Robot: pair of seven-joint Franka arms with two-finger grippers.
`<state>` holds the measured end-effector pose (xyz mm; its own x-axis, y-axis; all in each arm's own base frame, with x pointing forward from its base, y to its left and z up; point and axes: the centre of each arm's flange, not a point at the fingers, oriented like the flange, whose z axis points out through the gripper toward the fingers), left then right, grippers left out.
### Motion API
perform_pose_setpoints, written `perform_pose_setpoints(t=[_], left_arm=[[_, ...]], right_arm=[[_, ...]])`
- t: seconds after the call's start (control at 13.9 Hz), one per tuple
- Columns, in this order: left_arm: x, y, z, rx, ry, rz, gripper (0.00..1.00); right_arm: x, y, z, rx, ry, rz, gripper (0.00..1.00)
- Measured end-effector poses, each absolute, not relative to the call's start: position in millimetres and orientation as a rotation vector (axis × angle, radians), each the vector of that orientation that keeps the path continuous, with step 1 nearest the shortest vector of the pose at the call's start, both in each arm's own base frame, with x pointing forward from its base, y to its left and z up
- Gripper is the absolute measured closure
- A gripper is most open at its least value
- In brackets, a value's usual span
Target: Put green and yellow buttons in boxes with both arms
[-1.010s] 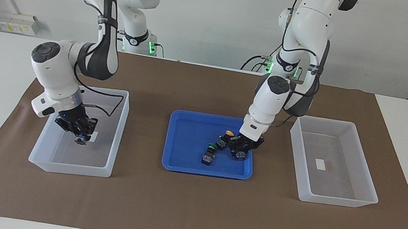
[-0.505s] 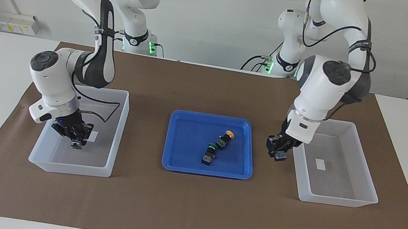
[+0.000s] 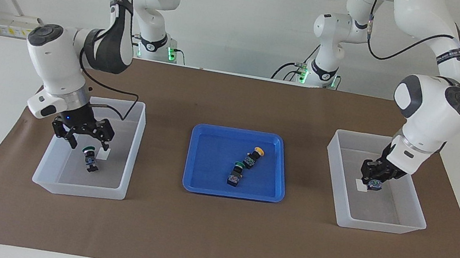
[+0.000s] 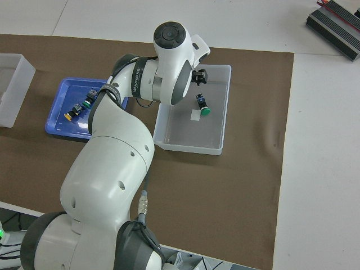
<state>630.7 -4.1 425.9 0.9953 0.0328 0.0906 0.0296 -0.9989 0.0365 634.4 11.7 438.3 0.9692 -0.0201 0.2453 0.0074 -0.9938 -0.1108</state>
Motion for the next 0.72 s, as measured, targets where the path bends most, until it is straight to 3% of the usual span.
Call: perform_pose_setpoints(t=[0.36,0.65,0.72], left_arm=[[603.8,1.5,363.7,3.104,0.029,0.211,0.53],[607.3,-0.1,373.5,3.103,0.024,0.22,0.11],[610.7,-1.7,382.6,3.103,0.019,0.207,0.04]], right_arm=[[619.6,178.0,459.7,-2.903,0.186,-0.355,0.0],[614.1,285.9,421.3,-2.802,0.351,-0.386,0.0],[613.5,303.3,406.0,-2.787,0.373,-0.387,0.0]])
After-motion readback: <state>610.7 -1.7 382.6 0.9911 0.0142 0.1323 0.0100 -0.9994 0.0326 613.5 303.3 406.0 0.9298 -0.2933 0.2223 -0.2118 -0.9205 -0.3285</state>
